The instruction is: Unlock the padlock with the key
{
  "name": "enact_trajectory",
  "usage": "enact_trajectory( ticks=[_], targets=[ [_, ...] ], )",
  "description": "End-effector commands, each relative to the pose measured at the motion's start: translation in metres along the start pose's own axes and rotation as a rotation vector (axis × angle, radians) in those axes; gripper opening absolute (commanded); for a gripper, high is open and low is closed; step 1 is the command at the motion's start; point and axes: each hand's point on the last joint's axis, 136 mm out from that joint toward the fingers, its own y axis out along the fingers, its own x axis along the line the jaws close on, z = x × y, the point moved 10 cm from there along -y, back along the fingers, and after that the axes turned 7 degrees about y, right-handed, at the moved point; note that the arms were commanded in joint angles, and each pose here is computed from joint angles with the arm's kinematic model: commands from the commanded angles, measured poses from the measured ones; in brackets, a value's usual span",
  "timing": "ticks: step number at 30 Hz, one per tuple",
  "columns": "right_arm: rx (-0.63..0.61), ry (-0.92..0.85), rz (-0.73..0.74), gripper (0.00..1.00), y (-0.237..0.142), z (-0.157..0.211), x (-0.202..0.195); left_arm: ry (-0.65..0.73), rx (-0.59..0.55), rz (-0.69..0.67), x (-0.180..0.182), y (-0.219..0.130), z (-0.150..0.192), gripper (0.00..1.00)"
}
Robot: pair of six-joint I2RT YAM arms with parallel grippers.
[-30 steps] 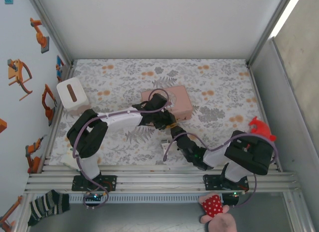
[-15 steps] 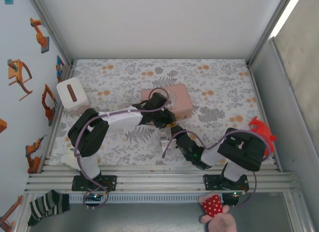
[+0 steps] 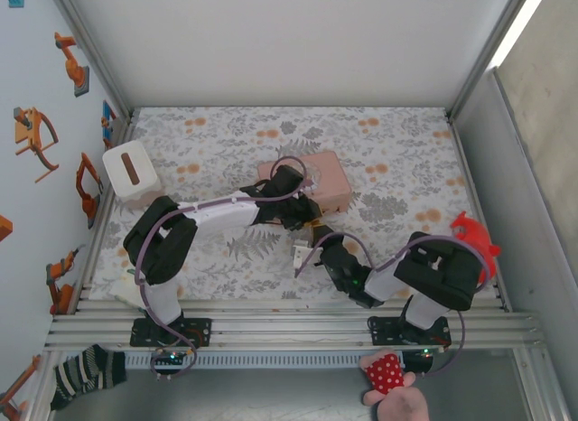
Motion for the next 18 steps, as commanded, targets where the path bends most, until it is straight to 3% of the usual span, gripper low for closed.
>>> enact_trajectory(
  ticks=[1,5,18],
  targets=[
    [0.034,0.252,0.101,0.0,-0.002,0.002,-0.02,0.054,0.007,0.12,-0.025,-0.007,-0.004,0.06],
    [0.036,0.396,0.08,0.0,-0.002,0.002,-0.025,0.054,0.005,0.125,-0.026,-0.007,-0.005,0.06],
    [-0.001,0.567,0.023,0.0,-0.011,-0.004,-0.047,0.033,0.012,0.147,-0.029,-0.003,-0.01,0.06]
  ],
)
